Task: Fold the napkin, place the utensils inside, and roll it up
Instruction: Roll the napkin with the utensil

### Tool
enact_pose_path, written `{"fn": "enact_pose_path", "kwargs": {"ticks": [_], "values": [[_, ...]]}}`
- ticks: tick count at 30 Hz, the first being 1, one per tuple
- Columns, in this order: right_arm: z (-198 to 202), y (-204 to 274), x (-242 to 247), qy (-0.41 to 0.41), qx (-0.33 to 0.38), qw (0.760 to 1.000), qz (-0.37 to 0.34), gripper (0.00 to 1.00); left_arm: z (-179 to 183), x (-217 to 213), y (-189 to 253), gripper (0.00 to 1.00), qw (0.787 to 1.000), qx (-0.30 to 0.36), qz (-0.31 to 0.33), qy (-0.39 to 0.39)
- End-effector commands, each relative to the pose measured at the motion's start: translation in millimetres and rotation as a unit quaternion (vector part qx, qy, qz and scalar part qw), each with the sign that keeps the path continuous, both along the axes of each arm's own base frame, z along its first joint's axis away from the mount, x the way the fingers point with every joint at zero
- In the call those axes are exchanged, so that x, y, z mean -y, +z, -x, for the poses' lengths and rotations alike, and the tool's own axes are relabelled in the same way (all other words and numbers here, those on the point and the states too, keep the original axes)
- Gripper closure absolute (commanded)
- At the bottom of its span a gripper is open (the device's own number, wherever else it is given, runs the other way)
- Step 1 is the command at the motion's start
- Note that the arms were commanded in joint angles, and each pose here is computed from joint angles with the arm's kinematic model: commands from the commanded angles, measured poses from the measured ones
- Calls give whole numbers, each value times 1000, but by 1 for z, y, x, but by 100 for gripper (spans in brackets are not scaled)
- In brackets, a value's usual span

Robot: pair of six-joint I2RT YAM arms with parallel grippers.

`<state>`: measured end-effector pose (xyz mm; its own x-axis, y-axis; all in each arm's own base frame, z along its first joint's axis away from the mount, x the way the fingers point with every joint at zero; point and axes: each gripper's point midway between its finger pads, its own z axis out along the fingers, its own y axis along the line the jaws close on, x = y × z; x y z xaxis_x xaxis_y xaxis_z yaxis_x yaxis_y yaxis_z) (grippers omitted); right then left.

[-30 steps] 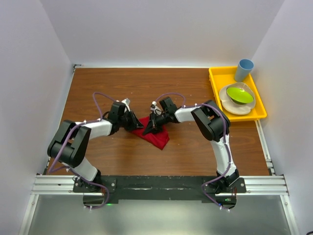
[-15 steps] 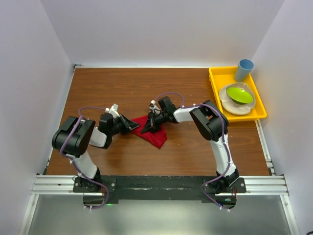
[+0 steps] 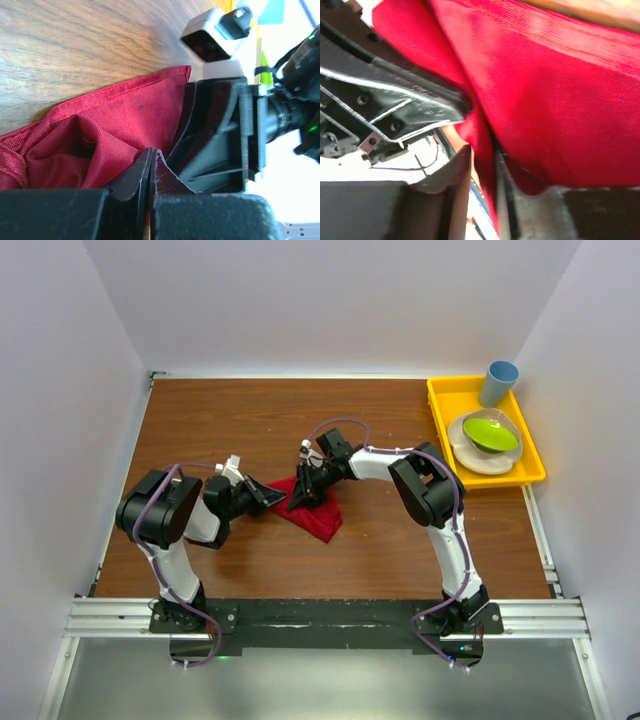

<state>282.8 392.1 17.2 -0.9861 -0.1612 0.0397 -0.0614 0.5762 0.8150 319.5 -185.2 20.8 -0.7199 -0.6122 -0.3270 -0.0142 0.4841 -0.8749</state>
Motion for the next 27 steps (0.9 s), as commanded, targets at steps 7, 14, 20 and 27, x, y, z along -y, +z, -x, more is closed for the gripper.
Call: {"fn": "enact_pose_path", "kwargs": {"ticks": [7, 14, 20, 27], "values": [[0, -16, 69, 117, 115, 972, 169, 46, 33, -40, -87, 98, 981, -133, -138, 29], [23, -19, 108, 144, 144, 955, 213, 43, 31, -40, -89, 98, 980, -139, -140, 26], [27, -40, 140, 151, 170, 933, 279, 62, 31, -39, -90, 98, 979, -147, -142, 24], [13, -23, 145, 143, 211, 917, 307, 72, 31, -38, -91, 98, 977, -153, -147, 12]]}}
